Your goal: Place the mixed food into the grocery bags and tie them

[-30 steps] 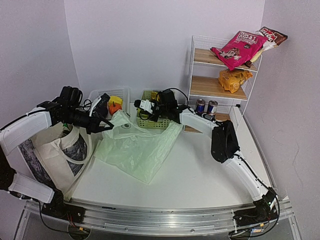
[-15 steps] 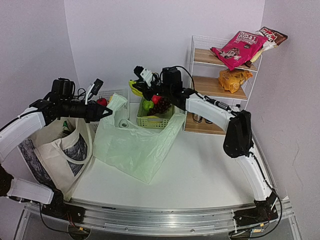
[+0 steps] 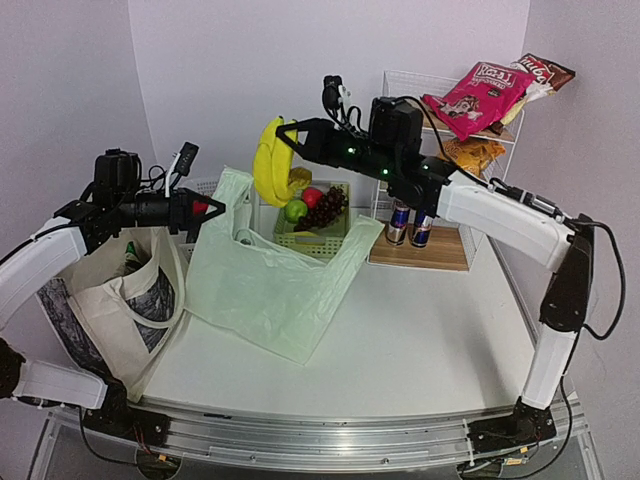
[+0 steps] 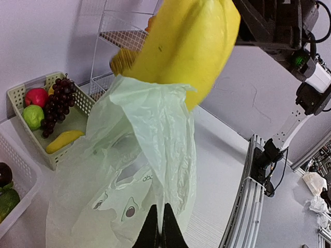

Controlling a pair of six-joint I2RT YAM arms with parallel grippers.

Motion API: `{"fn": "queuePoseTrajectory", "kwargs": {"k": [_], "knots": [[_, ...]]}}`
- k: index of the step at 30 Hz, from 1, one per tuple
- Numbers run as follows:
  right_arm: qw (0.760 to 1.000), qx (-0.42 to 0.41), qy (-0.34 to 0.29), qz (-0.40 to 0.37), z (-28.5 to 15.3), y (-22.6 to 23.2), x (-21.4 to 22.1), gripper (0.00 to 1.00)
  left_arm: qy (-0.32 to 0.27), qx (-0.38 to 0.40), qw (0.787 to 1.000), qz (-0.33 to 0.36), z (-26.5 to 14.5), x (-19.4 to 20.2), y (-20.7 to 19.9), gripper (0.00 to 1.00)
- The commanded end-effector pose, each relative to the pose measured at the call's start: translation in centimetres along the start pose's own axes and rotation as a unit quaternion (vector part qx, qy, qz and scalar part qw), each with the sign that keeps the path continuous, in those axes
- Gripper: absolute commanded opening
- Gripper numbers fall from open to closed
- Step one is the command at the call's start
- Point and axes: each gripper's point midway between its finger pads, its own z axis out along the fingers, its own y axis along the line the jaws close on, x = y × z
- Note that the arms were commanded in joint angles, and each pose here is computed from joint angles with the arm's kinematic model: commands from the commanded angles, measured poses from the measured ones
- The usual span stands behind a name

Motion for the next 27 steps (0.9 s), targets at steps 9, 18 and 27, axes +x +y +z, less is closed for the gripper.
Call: {"fn": "queuePoseTrajectory", "kwargs": {"k": [9,18,27], "knots": [[0.953,0.000,-0.024,0.304,-2.7,-0.7,3.7,0.00,-0.010,0.072,0.997,0.040,-0.7,-0.2,-2.9,0.00],[0.908,0.030,-0.009,0.417,-0.6,-2.2,9.5,0.00,-0.013,0.077,0.996,0.044,-0.7,-0.5,-3.1,0.00],[0.932,0.065,0.016,0.355,-1.3,-1.5,12.5,0.00,-0.019,0.094,0.994,0.057,-1.0,-1.0,-4.0,0.00]]}}
